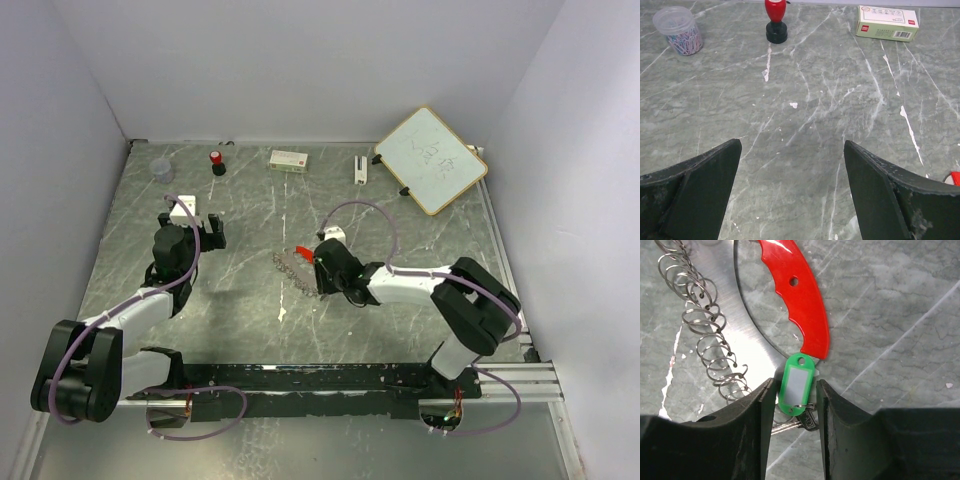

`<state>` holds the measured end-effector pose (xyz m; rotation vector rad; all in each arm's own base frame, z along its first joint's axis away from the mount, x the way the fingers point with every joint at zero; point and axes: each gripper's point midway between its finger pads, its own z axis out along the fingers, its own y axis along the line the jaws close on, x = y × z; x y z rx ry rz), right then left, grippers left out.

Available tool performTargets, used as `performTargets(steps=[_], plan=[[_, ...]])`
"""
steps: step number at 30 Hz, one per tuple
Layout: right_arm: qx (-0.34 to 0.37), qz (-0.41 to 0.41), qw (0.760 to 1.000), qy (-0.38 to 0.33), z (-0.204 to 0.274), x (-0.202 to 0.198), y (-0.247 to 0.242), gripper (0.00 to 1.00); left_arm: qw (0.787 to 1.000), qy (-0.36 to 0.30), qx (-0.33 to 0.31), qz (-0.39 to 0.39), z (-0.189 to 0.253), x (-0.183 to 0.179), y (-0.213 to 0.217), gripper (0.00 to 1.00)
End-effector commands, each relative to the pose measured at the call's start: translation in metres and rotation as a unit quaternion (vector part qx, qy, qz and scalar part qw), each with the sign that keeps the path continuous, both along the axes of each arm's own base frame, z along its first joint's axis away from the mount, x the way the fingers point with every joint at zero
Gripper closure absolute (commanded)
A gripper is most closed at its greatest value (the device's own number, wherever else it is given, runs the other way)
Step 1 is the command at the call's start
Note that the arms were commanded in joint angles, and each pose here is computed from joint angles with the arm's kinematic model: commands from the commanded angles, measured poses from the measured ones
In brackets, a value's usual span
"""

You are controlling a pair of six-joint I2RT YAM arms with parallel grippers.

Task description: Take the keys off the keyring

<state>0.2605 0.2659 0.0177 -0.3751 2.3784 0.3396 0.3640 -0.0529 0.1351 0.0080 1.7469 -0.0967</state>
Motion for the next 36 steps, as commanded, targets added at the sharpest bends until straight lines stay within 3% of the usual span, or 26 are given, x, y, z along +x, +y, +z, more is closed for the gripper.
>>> performTargets(steps=[1,4,7,8,22,32,36], plan=[[-0.010,-0.003,1.000,0.005,0.000,0.002,0.006,0.63,1.000,-0.024,-0.005,0.008,0.012,0.000,0.002,0.05],[-0.017,-0.003,1.000,0.006,0.000,0.000,0.006,0.72,1.000,-0.025,-0.006,0.010,0.013,0.000,0.002,0.05],[-0.024,-0.007,1.000,0.005,0.002,0.001,0.004,0.99,1.000,-0.025,-0.006,0.011,0.013,0.000,0.002,0.05],[-0.029,-0.010,1.000,0.005,0.001,0.000,0.002,1.00,1.000,-0.026,-0.006,0.011,0.013,0.001,0.002,0.05],[-0.020,-0.004,0.999,-0.028,0.026,0.000,0.008,0.99,1.000,-0.025,-0.007,0.010,0.011,0.001,0.002,0.05],[-0.027,0.002,0.998,-0.050,0.035,0.001,0.012,0.67,1.000,-0.023,-0.007,0.005,0.010,0.001,0.000,0.05],[-0.033,-0.003,0.998,-0.052,0.029,0.005,0.013,0.64,1.000,-0.022,-0.005,0.007,0.009,0.001,0.001,0.05]])
